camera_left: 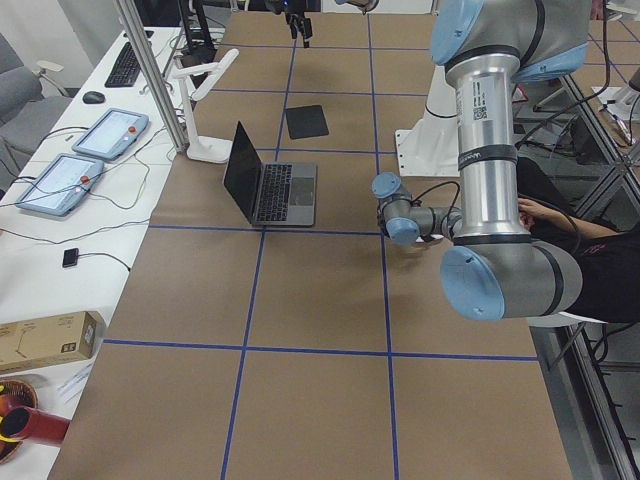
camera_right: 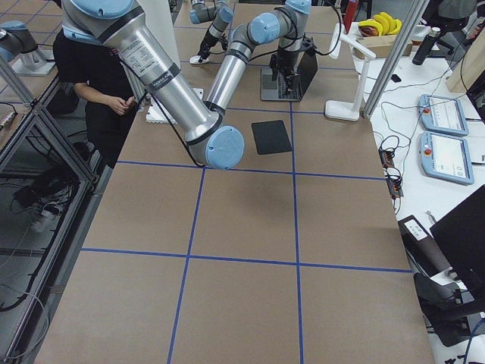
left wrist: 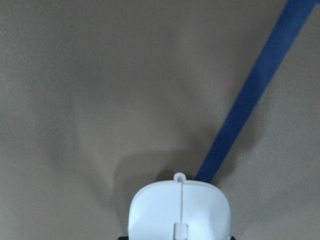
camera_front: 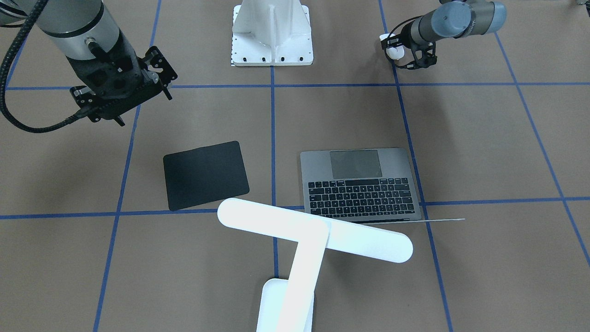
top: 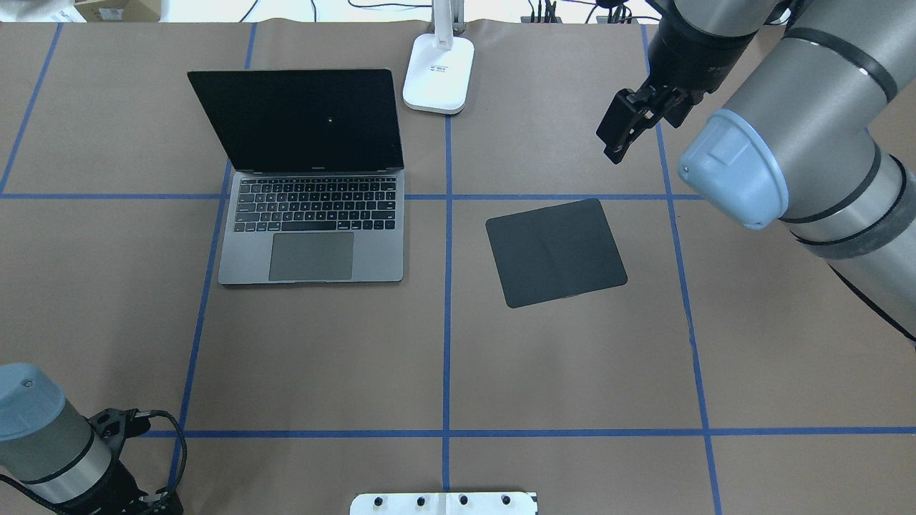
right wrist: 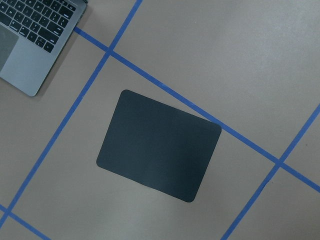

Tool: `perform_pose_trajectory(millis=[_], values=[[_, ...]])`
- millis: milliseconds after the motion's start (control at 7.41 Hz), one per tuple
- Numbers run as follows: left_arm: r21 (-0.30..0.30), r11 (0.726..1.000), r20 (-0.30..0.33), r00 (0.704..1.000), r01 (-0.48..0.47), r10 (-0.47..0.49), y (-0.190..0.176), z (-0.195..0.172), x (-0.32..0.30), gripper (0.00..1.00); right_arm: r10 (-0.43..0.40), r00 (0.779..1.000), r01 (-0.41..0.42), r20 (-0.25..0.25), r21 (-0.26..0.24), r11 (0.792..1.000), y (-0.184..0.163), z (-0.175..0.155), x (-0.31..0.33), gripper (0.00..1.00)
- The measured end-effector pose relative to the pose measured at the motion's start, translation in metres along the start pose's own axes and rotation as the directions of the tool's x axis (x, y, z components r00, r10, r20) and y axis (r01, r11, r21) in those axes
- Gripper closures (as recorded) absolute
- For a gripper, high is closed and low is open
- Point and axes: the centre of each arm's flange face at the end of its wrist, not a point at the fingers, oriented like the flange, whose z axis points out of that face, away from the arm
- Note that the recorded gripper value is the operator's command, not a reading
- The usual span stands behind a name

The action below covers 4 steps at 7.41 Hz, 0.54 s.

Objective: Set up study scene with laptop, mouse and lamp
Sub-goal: 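Grasp the white mouse with the left gripper while the right gripper hovers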

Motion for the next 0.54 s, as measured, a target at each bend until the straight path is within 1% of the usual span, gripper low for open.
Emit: perform_pose_trajectory(millis=[270, 405, 540], values=[[-0.001, 1.000, 0.000, 1.000, 0.000, 0.000, 0.0004, 0.0008, 0.0001, 0.34, 0.001, 1.000, -0.001, -0.001, -0.001, 1.000, 0.0002, 0.0004, 0.0004, 0.00], [-0.002, 1.000, 0.001, 1.000, 0.001, -0.001, 0.0007, 0.0012, 0.0001, 0.39, 0.000, 1.000, 0.000, -0.002, 0.000, 1.000, 0.0003, 0.0003, 0.0004, 0.00], [-0.003, 1.000, 0.001, 1.000, 0.001, -0.001, 0.0010, 0.0015, 0.0002, 0.39, -0.001, 1.000, 0.001, -0.003, 0.001, 1.000, 0.0008, -0.0002, 0.0003, 0.00]])
